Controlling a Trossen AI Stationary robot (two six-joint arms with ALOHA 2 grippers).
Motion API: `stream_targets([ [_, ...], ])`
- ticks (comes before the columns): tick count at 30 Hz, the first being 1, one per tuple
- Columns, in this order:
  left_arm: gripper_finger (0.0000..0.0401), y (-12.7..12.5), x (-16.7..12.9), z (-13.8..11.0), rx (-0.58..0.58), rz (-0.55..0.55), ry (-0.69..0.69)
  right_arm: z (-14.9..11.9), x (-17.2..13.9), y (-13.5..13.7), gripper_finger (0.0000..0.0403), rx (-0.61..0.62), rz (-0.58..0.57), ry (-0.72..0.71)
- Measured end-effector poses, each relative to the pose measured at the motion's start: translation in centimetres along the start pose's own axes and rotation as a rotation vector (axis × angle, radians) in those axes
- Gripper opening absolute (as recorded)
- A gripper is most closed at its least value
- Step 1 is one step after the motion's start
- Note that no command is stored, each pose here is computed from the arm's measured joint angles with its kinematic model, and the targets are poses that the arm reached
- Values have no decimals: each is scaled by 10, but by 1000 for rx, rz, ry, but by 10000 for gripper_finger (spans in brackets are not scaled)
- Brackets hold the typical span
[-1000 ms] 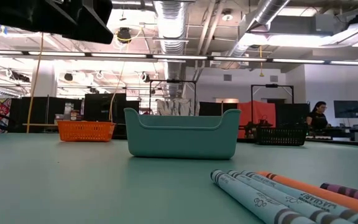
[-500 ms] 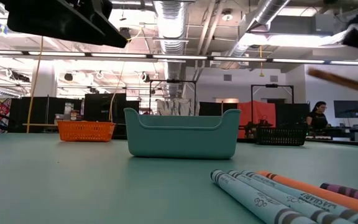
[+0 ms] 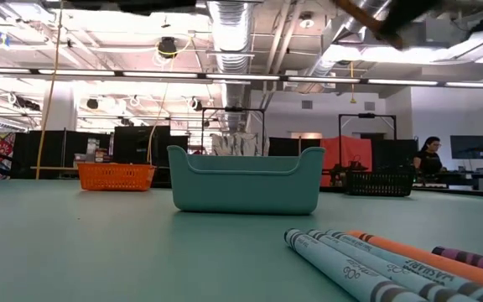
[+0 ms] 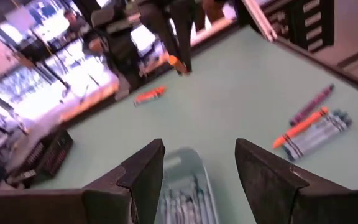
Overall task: Sort crayons
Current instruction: Put the orange crayon into the orange bin
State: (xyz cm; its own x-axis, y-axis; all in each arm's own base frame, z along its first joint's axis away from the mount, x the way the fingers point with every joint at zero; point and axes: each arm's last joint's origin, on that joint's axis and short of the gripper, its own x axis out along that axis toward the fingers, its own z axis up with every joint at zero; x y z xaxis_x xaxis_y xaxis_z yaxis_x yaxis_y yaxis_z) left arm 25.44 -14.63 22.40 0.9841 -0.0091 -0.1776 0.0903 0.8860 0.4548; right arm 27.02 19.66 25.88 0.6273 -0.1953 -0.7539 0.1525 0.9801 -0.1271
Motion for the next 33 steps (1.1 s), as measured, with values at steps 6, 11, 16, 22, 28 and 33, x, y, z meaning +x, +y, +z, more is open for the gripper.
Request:
stream_targets([
  [6, 188, 16, 8, 6, -28, -42, -134, 27, -6, 4, 0, -106, 16, -182],
  [11, 188, 33, 14, 10, -89, -79, -248, 49, -6, 3, 0, -183, 19, -327],
  [16, 188, 42, 14, 16, -109, -64, -344, 64, -5, -2, 0, -246, 3, -421],
  [22, 187, 45, 11, 24, -101, -70, -457, 77, -5, -6, 0, -296, -14, -505],
  [28, 173, 49, 8, 29, -96, -18, -510, 87, -3, -12, 0, -318, 7, -563],
  [33, 159, 52, 8, 30, -93, -14, -536, 94, 1, -22, 0, -314, -19, -584],
])
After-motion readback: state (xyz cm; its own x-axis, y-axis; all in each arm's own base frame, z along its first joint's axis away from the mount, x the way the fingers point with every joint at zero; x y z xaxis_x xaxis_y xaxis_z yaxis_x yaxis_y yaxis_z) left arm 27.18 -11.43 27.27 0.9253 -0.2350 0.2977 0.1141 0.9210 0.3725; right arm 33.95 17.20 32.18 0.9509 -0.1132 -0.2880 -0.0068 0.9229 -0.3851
